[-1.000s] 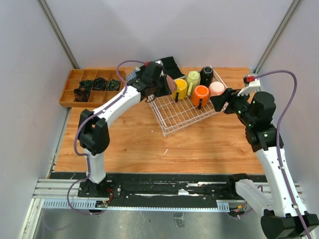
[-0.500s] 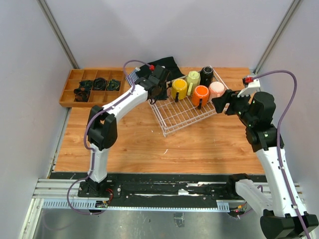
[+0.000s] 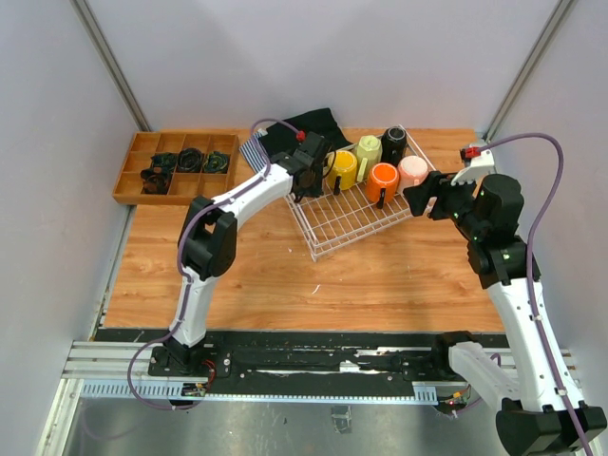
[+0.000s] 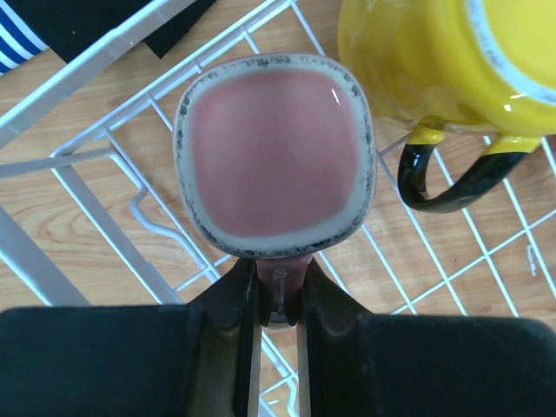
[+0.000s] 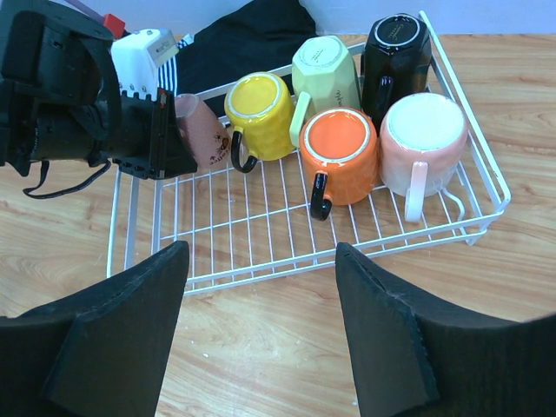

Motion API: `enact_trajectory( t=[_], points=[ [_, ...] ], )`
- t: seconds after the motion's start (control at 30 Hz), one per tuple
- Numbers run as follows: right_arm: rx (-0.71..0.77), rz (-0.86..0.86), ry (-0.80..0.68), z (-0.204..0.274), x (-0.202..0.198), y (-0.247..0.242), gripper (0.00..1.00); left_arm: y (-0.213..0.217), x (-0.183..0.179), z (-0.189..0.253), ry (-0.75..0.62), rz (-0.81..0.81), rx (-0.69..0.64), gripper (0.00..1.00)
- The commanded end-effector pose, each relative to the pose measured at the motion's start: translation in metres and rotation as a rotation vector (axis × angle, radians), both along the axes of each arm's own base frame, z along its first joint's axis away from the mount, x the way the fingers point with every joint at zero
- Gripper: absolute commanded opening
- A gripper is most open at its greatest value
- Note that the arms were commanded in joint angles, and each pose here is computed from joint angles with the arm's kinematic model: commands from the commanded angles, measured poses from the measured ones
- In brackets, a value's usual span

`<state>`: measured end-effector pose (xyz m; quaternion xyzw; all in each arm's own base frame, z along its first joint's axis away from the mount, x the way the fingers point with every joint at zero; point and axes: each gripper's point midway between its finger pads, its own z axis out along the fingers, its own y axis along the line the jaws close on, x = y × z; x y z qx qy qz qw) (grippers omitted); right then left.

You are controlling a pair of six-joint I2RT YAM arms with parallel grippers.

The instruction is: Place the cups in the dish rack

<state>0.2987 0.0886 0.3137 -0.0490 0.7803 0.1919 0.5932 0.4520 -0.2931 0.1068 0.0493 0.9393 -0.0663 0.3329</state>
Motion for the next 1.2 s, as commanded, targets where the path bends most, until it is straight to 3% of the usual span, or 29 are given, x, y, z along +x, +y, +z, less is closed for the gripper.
enact_trajectory(
  t=[0.0, 0.47, 0.73, 0.9, 1.17],
  points=[
    [-0.022, -0.024, -0.040, 0.014, 0.003, -0.008, 0.69, -0.006, 0.011, 0.012, -0.058, -0.005, 0.014, 0.01],
    [-0.025, -0.022, -0.035, 0.014, 0.005, -0.007, 0.69, 0.003, 0.018, -0.013, -0.058, 0.012, 0.110, 0.01],
    [-0.024, -0.018, -0.029, 0.013, 0.007, -0.006, 0.69, 0.000, 0.013, -0.017, -0.063, 0.017, 0.080, 0.38],
    [-0.022, -0.015, -0.022, 0.010, 0.008, -0.006, 0.69, -0.001, 0.009, -0.006, -0.090, 0.013, 0.042, 0.54],
    [-0.005, -0.004, -0.009, 0.004, 0.009, -0.002, 0.69, -0.001, 0.004, 0.040, -0.176, 0.033, -0.047, 0.69]
  ],
)
